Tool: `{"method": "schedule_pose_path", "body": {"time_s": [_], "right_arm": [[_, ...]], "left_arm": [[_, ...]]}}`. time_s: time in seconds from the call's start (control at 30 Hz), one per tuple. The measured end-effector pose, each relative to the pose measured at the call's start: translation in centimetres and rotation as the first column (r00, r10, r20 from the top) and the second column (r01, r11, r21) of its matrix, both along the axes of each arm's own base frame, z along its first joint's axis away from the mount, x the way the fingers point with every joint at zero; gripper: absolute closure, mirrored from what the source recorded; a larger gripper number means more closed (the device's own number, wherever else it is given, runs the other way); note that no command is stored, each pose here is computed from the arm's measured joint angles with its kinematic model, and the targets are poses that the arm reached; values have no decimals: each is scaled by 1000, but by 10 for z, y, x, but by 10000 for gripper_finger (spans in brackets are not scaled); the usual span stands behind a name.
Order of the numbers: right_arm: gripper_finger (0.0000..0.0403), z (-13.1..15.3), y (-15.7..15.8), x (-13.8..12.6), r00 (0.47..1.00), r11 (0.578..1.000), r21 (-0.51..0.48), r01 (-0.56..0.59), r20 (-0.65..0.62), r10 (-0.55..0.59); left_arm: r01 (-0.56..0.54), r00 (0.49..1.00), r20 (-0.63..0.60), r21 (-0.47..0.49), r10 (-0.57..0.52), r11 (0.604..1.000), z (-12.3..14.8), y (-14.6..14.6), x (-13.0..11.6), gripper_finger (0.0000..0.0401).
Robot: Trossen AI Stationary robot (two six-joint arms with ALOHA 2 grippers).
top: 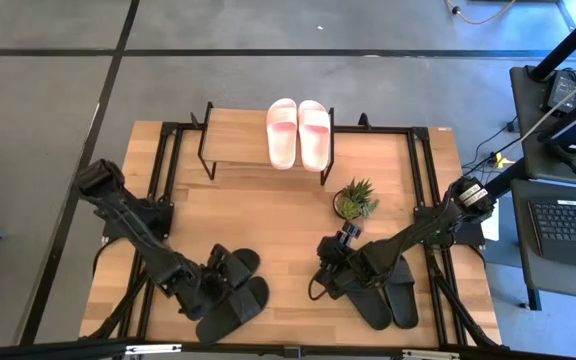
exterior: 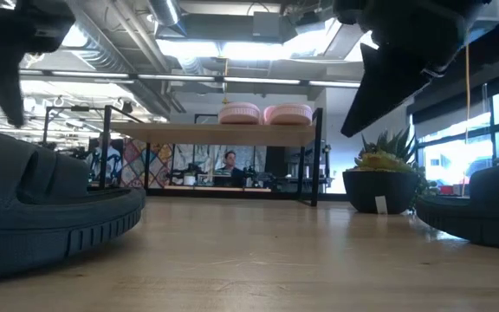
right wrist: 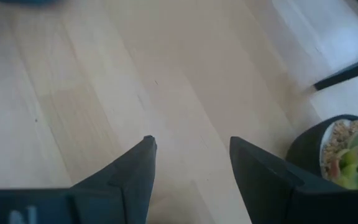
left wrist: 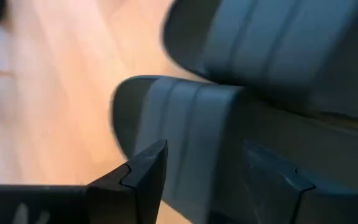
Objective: Pick and place slides into the shelf
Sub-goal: Put the black slide under the shelf
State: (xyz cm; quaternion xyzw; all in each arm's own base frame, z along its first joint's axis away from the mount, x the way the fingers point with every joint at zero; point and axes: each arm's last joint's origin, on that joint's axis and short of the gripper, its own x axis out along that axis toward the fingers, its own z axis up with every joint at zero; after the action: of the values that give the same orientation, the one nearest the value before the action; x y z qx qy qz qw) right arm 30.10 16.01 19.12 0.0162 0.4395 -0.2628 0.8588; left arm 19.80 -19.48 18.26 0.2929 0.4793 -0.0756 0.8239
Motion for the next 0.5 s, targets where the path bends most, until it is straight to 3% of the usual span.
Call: {"method": "schedule_pose_path", "body": {"time_s": [0.37,0.5], "right_arm": [[197,-1,0,-1,1000,999,28,26,-3,-26],[197,-1,0,-1,999,999,34,35,2,-35]], "left_arm": [[-26,999,-32,98,29,995,-22,1,8,212],[-28,999,-30,111,31,993,-24,1,8,235]]}}
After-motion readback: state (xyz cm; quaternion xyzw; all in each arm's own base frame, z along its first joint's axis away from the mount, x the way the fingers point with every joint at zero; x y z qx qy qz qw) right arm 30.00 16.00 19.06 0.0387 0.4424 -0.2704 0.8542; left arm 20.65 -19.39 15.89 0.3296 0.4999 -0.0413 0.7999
